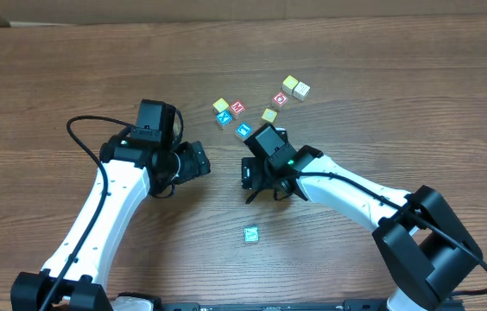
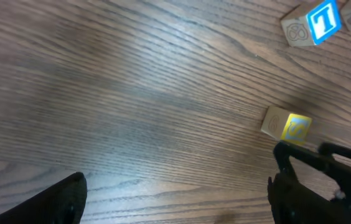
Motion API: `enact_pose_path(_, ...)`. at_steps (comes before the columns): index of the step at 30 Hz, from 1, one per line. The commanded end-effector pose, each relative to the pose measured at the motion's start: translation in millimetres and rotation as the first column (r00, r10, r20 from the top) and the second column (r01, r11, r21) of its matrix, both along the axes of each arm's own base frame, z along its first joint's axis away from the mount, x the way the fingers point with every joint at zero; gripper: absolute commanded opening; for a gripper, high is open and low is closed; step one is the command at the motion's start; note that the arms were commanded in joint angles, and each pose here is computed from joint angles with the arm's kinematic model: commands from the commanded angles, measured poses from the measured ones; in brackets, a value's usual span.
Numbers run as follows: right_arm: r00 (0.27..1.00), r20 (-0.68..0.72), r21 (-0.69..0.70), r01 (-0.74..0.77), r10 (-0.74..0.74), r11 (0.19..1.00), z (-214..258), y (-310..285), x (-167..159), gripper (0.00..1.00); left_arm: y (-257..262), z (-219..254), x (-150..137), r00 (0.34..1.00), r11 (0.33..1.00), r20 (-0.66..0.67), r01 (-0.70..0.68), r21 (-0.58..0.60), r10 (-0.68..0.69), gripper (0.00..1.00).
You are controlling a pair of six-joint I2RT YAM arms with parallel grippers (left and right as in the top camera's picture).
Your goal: Flip 5 blocks
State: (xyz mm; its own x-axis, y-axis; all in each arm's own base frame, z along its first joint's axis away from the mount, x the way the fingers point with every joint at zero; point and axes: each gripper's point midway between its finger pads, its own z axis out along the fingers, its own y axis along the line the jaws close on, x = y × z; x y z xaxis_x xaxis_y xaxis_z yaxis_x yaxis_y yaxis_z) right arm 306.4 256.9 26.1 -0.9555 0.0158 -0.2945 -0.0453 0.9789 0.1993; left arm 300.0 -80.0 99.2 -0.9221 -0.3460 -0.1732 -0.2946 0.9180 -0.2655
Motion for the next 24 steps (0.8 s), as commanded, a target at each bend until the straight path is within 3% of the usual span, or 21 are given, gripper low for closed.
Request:
enact_pose_path(1, 0.982, 0.117, -0.049, 0.153, -0.147, 0.987, 36.9, -19.8, 34.2, 0.92, -16.0, -9.1, 4.0, 0.996, 0.996, -0.010, 0.085, 0.000, -0.085, 0.85)
enact_pose_path(5, 0.940, 0.193, -0.088, 0.304, -0.283, 0.949, 97.7, -64.6, 52.1, 0.93, -43.7, -27.5, 9.6, 0.986, 0.985, -0.025, 0.162, -0.059, -0.164, 0.80)
enact_pose_path(10, 0.898, 0.204, -0.022, 0.402, -0.390, 0.915, 149.1, -116.4, 57.0, 0.93, -79.5, -38.1, 23.7, 0.972, 0.961, 0.029, 0.236, -0.141, -0.235, 0.79)
enact_pose_path(17, 0.906, 0.103, 0.069, 0.405, -0.410, 0.912, 170.7, -168.1, 45.0, 0.93, -113.6, -61.3, 28.2, 0.957, 0.939, 0.029, 0.290, -0.184, -0.290, 0.75)
enact_pose_path(24, 0.898, 0.052, 0.049, 0.434, -0.436, 0.900, 168.5, -196.0, 34.4, 0.93, -149.6, -75.6, 35.6, 0.938, 0.923, 0.004, 0.342, -0.177, -0.347, 0.67)
